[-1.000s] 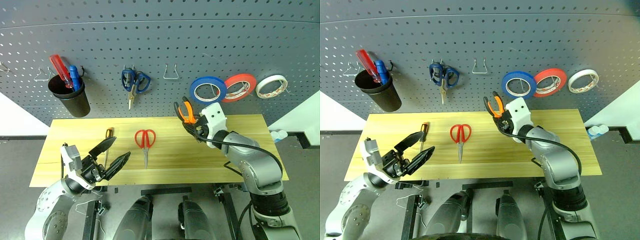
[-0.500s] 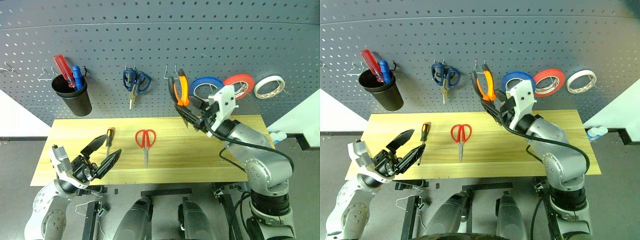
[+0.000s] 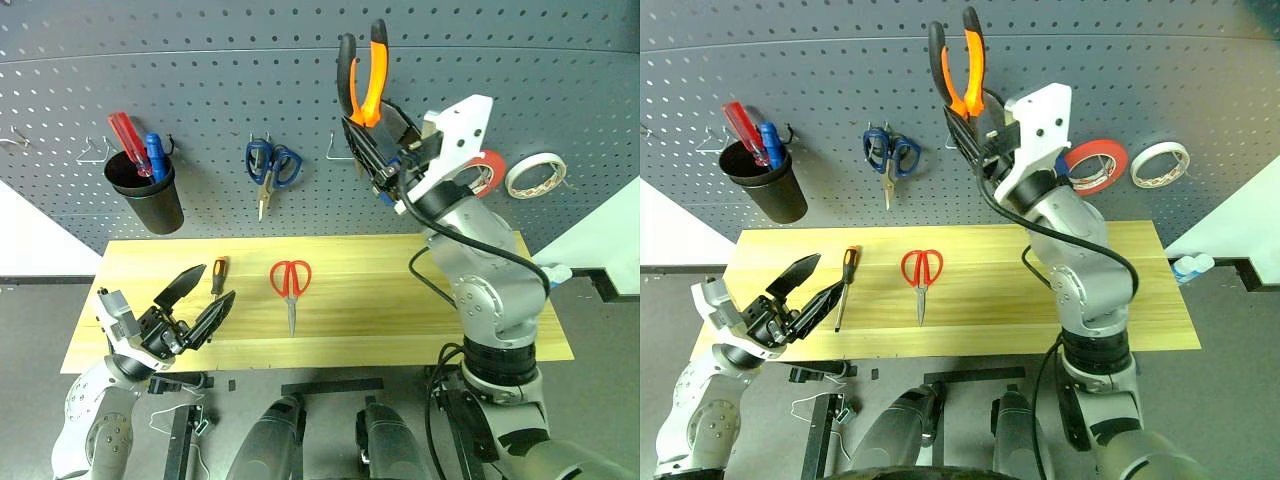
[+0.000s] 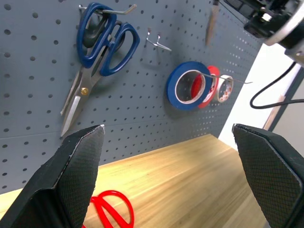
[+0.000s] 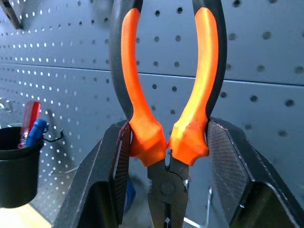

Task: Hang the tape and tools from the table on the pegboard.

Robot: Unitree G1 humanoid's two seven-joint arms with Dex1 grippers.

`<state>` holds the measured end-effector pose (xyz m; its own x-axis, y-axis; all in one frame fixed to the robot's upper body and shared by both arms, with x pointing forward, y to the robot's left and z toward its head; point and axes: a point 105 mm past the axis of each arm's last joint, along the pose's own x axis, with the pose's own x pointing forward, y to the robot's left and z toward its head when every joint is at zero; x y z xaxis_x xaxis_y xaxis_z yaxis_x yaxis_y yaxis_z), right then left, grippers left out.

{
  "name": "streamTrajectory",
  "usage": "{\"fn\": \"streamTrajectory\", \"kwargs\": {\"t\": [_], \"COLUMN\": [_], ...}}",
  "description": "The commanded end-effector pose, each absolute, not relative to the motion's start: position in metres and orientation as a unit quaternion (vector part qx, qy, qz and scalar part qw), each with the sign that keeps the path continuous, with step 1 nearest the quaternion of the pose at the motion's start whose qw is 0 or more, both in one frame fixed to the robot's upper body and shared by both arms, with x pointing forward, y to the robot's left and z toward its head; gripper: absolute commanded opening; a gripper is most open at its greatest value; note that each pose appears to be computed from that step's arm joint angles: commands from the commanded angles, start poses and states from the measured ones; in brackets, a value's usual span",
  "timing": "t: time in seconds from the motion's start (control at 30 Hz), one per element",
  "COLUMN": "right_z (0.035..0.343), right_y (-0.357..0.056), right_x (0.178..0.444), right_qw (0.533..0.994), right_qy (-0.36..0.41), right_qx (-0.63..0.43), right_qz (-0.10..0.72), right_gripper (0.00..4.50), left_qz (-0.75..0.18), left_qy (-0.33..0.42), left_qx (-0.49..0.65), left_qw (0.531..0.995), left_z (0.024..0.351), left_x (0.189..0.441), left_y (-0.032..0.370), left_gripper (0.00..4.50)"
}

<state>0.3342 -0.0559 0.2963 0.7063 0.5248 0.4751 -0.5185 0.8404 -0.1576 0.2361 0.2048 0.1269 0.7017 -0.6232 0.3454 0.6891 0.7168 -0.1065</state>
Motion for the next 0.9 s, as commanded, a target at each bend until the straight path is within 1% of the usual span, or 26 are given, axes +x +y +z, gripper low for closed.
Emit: {"fn": "streamTrajectory", "kwargs": {"t": [0.03, 0.37, 0.9], "right_z": [0.319, 0.325, 0.327], "right_y": [-0.046, -0.031, -0.033], "right_x": [0.332, 0.342, 0.363], "right_qw": [0.91, 0.901, 0.896], "right_qy": [-0.317, -0.346, -0.38], "right_qx": [-0.002, 0.011, 0.015], "right_qz": [0.267, 0.263, 0.229], "right_gripper": [2.04, 2.04, 2.04], "left_qz": [-0.36, -0.375, -0.38], "left_qy": [-0.15, -0.145, -0.118], "left_qx": [-0.101, -0.102, -0.088], "left_qw": [0.915, 0.91, 0.913], "left_z": [0.131, 0.137, 0.154], "left_x": [0.233, 0.228, 0.204], "left_y": [0.205, 0.2, 0.205], "left_gripper": [4.5, 4.5, 4.5]}}
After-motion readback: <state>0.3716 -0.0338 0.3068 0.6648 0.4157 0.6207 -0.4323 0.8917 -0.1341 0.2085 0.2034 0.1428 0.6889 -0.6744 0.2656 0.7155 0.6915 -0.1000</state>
